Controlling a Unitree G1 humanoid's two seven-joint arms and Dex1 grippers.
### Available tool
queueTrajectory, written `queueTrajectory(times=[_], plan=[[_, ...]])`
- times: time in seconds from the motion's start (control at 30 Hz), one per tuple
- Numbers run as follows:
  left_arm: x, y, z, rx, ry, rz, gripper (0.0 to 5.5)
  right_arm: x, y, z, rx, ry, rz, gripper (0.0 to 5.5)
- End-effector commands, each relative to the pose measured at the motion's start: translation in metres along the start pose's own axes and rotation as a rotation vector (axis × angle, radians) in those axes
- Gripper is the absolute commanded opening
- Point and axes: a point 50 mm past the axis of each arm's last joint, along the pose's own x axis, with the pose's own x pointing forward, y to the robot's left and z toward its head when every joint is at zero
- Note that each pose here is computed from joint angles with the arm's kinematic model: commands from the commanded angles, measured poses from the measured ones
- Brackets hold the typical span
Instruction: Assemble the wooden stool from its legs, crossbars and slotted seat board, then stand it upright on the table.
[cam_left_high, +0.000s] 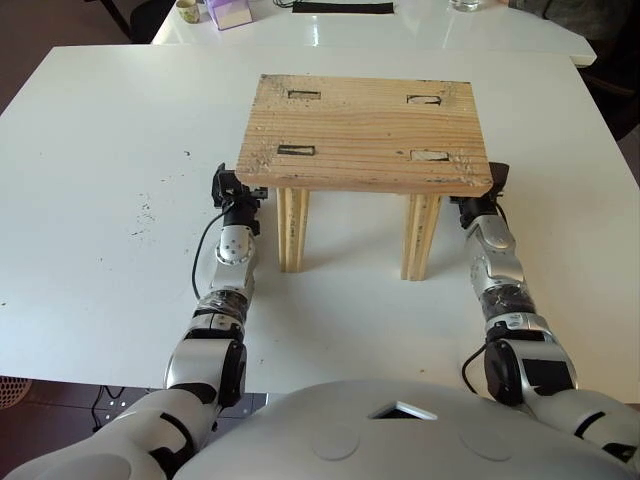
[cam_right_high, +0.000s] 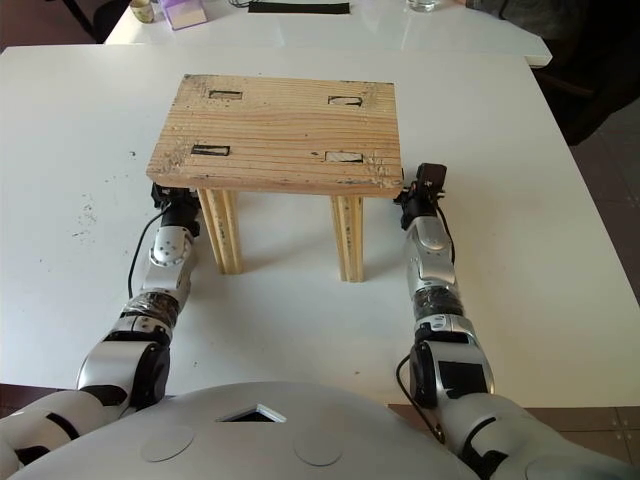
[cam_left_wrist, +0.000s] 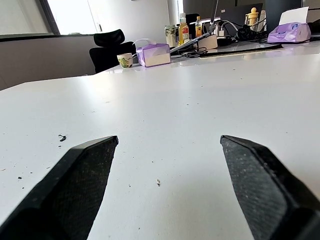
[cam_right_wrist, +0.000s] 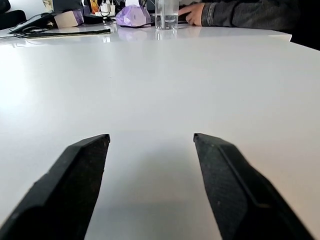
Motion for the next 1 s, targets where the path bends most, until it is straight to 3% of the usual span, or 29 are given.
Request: queueTrajectory(times=[0.03, 0.17, 0.27, 1.0], plan=[[-0.009, -0.01, -0.017, 0.044, 0.087, -0.043, 3.82, 0.009, 0.022, 0.033, 0.116, -0.082, 0.046, 3.09], [-0.007, -0.01, -0.016, 0.05, 0.082, -0.051, 3.82, 0.02, 0.042, 0.054, 0.341, -0.066, 0.011, 3.09], [-0.004, -0.004, -0.017, 0.049, 0.091, -0.03, 3.82, 0.029, 0.062, 0.042, 0.271, 0.012, 0.028, 3.09], [-0.003, 0.002, -0.02, 0.046, 0.112, 0.04, 3.82, 0.04, 0.062, 0.037, 0.28, 0.044, 0.037, 3.09]])
